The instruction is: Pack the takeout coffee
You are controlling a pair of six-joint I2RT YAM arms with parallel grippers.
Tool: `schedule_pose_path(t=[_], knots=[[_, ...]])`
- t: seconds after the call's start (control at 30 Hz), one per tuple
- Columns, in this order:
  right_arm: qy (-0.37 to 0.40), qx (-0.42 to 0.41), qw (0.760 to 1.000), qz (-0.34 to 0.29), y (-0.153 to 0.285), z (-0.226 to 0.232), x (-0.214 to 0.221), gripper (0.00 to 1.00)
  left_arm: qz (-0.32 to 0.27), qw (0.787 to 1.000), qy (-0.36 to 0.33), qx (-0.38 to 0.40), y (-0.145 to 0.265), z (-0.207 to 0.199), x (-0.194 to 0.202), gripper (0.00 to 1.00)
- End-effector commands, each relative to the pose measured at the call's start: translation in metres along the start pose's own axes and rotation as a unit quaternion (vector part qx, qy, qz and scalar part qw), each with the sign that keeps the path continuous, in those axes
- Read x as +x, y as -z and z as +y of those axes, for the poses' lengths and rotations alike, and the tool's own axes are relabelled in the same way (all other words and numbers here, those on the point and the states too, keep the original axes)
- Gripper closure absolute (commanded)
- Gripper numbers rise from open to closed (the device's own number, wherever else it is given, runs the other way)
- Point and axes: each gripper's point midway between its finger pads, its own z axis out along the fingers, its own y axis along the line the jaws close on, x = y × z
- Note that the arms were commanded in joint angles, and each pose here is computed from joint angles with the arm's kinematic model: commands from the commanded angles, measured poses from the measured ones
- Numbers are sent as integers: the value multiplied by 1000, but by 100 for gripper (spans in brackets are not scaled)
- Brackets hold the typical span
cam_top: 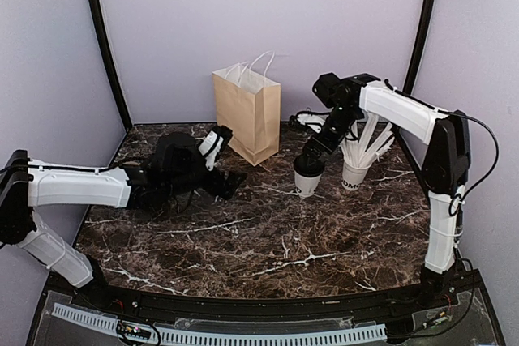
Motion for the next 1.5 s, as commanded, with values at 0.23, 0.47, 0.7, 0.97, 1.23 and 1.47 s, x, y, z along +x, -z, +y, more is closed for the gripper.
schedule_pose_path(t=[0.23,0.47,0.7,0.97,1.23,1.47], knots=[[18,-2,984,-177,76,5,-76,1,-5,992,76,-103,6,51,-87,3],[28,21,945,-326,125,1,-149,14,8,983,124,-138,28,77,-83,12],[46,49,906,-417,144,4,-205,26,27,975,177,-129,48,74,-52,15],[66,39,898,-433,123,16,-241,26,74,968,219,-103,54,60,2,20],[73,66,882,-462,121,26,-264,34,98,964,234,-77,48,48,32,22],[77,109,872,-472,108,18,-277,39,110,964,237,-55,42,40,38,24]])
